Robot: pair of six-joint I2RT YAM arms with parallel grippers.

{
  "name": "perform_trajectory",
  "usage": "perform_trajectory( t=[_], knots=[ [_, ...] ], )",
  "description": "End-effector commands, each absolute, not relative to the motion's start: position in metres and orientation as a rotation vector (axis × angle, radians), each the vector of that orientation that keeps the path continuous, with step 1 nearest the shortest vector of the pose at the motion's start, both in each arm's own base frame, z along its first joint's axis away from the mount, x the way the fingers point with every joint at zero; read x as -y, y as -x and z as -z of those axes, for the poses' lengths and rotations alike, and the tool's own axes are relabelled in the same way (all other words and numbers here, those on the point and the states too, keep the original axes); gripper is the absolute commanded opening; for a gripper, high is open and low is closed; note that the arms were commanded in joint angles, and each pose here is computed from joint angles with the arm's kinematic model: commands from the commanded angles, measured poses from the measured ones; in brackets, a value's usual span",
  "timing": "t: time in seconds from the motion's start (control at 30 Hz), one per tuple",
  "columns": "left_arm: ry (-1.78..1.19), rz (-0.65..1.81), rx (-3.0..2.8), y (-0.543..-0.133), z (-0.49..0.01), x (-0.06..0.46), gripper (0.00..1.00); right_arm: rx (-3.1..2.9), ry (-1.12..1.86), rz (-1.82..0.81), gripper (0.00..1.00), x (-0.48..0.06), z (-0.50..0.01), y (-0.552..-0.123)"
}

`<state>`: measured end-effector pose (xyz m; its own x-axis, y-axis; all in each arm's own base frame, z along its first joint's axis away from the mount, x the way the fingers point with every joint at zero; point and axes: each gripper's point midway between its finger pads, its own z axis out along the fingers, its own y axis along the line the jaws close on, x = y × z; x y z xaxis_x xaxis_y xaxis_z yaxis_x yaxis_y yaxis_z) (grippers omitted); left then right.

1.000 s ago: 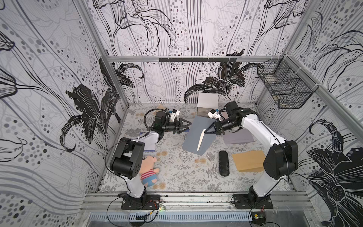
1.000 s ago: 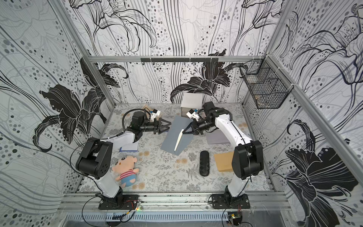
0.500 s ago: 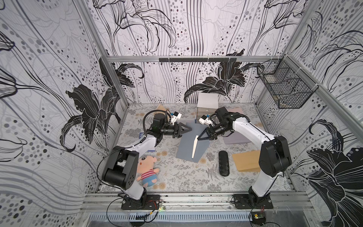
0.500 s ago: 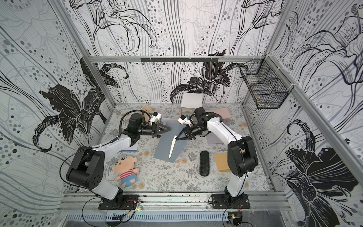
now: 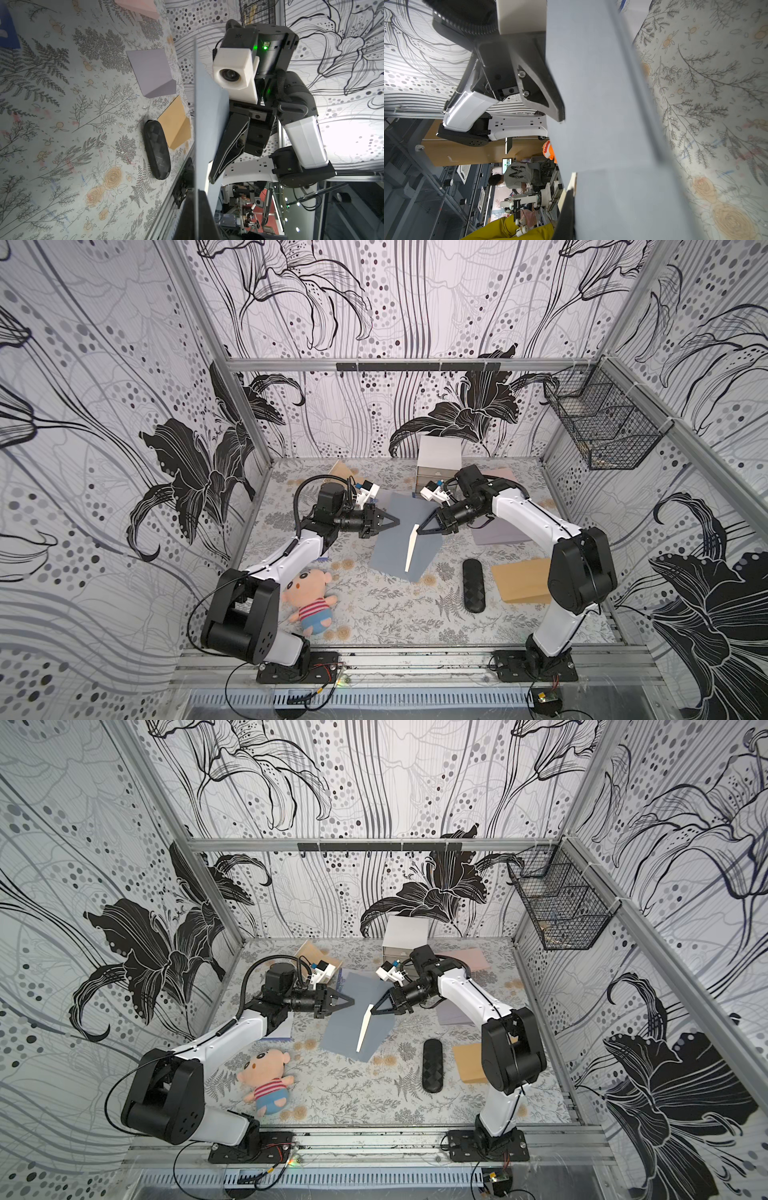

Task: Take the letter paper out of the envelope
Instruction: Pick up the envelope from the center of the board.

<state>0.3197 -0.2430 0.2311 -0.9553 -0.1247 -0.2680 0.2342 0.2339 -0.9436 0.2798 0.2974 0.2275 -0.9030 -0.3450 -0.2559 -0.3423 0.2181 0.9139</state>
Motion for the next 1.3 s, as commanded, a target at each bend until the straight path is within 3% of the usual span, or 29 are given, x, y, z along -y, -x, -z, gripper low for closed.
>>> perform_trajectory(
  t=[0.0,0.07,0.17,0.3,0.53,0.83,1.27],
  knots=[
    [-0.097,1.816,-2.139,-0.335,-0.248,0.247,0.00,2.503,-0.711,1.848,0.00,-0.301,-0.236,-0.297],
    [-0.057,1.822,-2.123,-0.344,-0.249,0.246,0.00,2.557,-0.688,1.842,0.01,-0.298,-0.235,-0.308],
    [0.047,1.842,-2.085,-0.364,-0.247,0.242,0.00,2.704,-0.610,1.811,0.22,-0.286,-0.233,-0.334],
    [0.234,1.934,-1.964,-0.401,-0.255,0.235,0.00,2.913,-0.418,1.793,0.41,-0.266,-0.236,-0.360],
    [0.374,2.056,-1.771,-0.447,-0.276,0.234,0.00,2.978,-0.051,1.967,0.54,-0.257,-0.242,-0.354],
    [0.397,2.176,-1.671,-0.451,-0.286,0.239,0.00,3.066,0.019,1.926,0.54,-0.253,-0.242,-0.364],
    [0.393,2.133,-1.711,-0.438,-0.295,0.250,0.00,3.000,0.005,2.054,0.50,-0.264,-0.246,-0.364]
  ],
)
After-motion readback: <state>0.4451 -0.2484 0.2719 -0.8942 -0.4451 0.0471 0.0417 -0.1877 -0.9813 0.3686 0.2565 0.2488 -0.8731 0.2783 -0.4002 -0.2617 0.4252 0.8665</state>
